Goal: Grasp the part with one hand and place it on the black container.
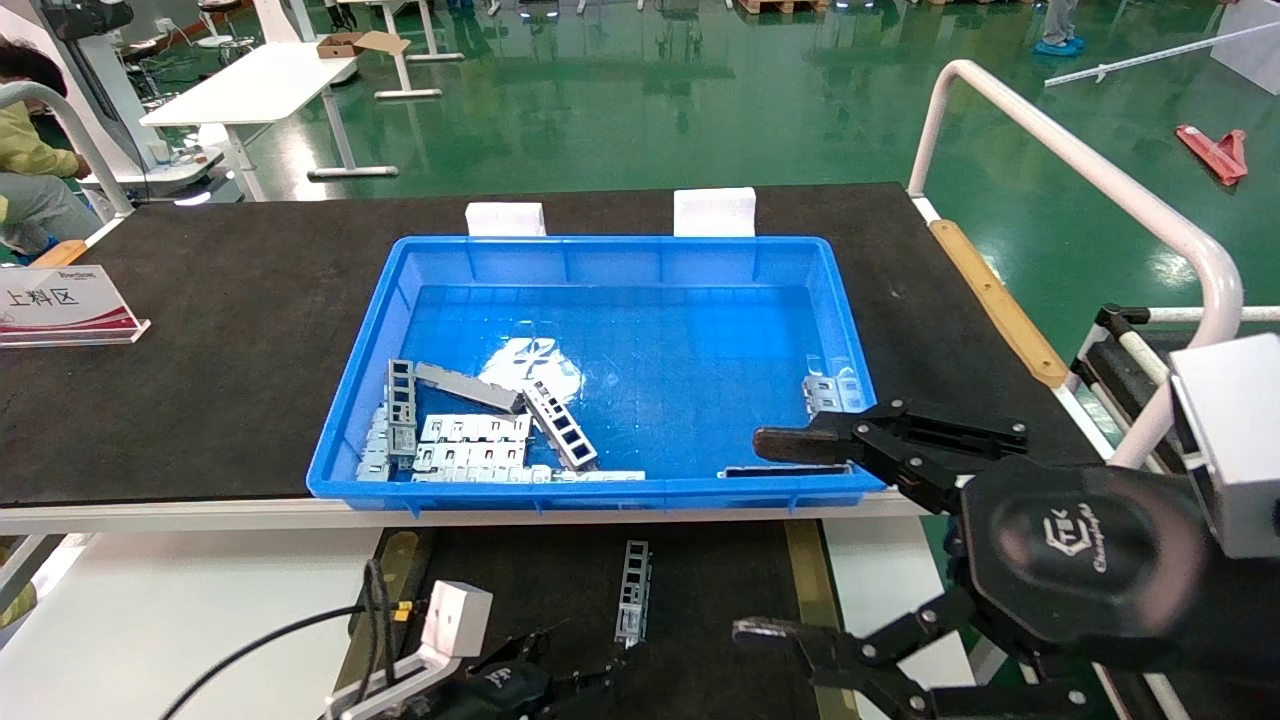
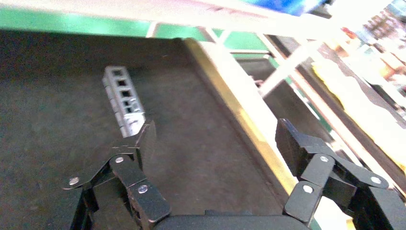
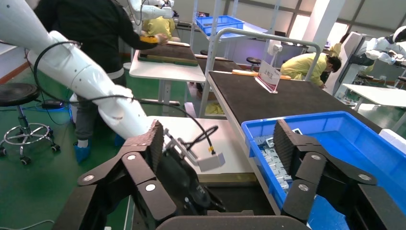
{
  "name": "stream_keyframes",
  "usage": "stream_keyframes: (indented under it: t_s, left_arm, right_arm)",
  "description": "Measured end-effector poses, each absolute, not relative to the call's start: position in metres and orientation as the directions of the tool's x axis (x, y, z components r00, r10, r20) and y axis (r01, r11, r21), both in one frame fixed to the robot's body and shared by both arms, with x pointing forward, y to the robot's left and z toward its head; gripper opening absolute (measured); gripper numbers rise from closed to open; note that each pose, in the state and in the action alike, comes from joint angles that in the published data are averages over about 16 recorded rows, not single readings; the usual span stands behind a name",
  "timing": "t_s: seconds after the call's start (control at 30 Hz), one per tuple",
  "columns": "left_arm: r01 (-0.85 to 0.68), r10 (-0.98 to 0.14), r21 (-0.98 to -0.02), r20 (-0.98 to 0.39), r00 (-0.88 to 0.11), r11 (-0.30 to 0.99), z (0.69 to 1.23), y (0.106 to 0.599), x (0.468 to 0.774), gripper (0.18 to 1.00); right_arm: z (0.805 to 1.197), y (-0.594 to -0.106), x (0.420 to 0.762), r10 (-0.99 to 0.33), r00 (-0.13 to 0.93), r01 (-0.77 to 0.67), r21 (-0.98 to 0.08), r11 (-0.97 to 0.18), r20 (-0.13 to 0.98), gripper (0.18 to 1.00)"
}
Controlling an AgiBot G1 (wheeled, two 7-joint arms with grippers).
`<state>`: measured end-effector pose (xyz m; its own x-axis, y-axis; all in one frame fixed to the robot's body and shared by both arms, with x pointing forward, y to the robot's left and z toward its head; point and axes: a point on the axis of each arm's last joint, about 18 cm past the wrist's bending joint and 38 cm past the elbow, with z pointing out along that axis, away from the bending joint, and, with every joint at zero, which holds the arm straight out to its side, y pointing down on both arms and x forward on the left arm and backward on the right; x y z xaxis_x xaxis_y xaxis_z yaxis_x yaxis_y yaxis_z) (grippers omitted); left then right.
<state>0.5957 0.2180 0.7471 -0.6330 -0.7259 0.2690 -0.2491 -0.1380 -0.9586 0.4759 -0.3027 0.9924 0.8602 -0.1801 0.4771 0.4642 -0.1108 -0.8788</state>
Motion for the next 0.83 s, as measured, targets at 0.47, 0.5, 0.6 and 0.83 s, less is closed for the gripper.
stream_keyframes:
  t_s: [0.47,0.5,0.6,0.83]
  left_arm:
    - [-0.157,-0.648,-0.987,0.135,-0.75,-0.024,0.802,0.267,0.569,0.983]
    - [-0.149,-0.645,-0.989,0.127,-0.754,-0.02,0.806,0.27,0.568,0.988]
    - [-0.126,-0.638,-0.992,0.107,-0.763,-0.014,0.817,0.279,0.564,0.995]
    - [-0.1,-0.629,-0.995,0.084,-0.773,-0.011,0.831,0.289,0.559,1.001]
  right_arm:
    - [0.992,-0.303,0.476,-0.18,0.86,0.464,-0.879,-0.111,0.477,0.95]
    - [0.992,-0.303,0.476,-0.18,0.86,0.464,-0.879,-0.111,0.477,0.956]
    - [0.992,-0.303,0.476,-0.18,0.86,0.464,-0.879,-0.111,0.477,0.975]
    - [0.992,-0.303,0.476,-0.18,0.86,0.464,-0.879,-0.111,0.477,0.996]
